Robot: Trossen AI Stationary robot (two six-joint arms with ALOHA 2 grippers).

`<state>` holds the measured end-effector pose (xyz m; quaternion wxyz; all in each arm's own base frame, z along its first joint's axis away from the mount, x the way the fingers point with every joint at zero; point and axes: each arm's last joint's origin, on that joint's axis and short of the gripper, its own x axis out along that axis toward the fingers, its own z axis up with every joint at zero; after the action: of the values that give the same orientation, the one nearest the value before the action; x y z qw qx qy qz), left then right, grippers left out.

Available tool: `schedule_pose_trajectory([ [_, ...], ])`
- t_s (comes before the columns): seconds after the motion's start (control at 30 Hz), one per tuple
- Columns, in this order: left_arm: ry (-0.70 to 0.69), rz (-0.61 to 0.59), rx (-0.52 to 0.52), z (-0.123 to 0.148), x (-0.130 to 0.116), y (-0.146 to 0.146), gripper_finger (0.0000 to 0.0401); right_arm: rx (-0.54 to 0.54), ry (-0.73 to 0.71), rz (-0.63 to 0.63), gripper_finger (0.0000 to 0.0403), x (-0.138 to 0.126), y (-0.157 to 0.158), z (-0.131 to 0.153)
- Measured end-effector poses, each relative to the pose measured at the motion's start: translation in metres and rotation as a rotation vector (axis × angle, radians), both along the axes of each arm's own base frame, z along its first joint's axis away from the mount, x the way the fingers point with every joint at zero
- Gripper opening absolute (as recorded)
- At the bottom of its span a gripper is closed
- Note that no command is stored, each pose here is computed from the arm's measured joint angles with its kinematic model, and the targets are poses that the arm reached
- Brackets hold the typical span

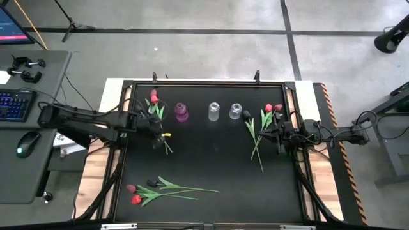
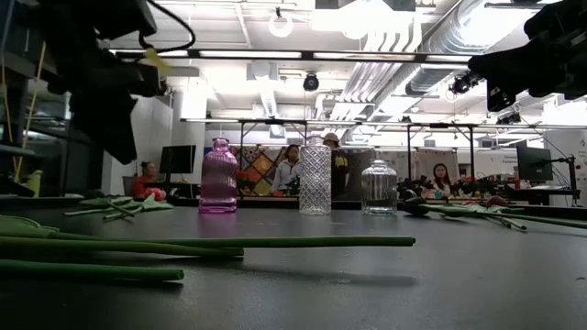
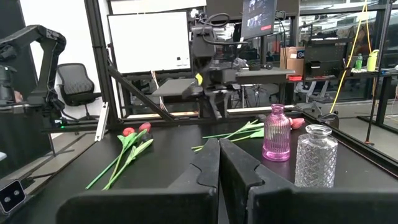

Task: Sort flowers into vase by color
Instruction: Put the top left black flower into the transparent purple vase

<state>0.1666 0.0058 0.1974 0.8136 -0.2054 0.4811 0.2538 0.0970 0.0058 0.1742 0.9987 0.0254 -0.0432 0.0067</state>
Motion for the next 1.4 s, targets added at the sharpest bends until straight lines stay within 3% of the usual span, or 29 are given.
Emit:
schedule_pose_trajectory([
  [0.13,0.024,-0.091,0.043,0.0,0.0,-0.003,0.0138,0.0,0.0,0.0,0.0,0.0,0.0,0.0],
  [0.2,0.016,-0.053,0.04,0.0,0.0,-0.002,0.0138,0.0,0.0,0.0,0.0,0.0,0.0,0.0],
  [0.47,-0.217,0.458,-0.187,0.005,0.008,0.001,0.0138,0.0,0.0,0.0,0.0,0.0,0.0,0.0],
  [0.63,-0.314,0.526,-0.16,0.004,0.011,-0.005,0.0138,0.0,0.0,0.0,0.0,0.0,0.0,0.0],
  [0.93,-0.37,1.086,-0.266,-0.056,-0.027,-0.02,0.0138,0.0,0.0,0.0,0.0,0.0,0.0,0.0],
  [1.03,-0.448,1.208,-0.274,-0.069,-0.036,-0.02,0.0138,0.0,0.0,0.0,0.0,0.0,0.0,0.0],
  [1.23,-0.624,1.224,-0.222,-0.069,-0.033,-0.018,0.0138,0.0,0.0,0.0,0.0,0.0,0.0,0.0],
  [1.4,-0.626,1.16,-0.231,-0.067,-0.028,-0.02,0.0138,0.0,0.0,0.0,0.0,0.0,0.0,0.0],
])
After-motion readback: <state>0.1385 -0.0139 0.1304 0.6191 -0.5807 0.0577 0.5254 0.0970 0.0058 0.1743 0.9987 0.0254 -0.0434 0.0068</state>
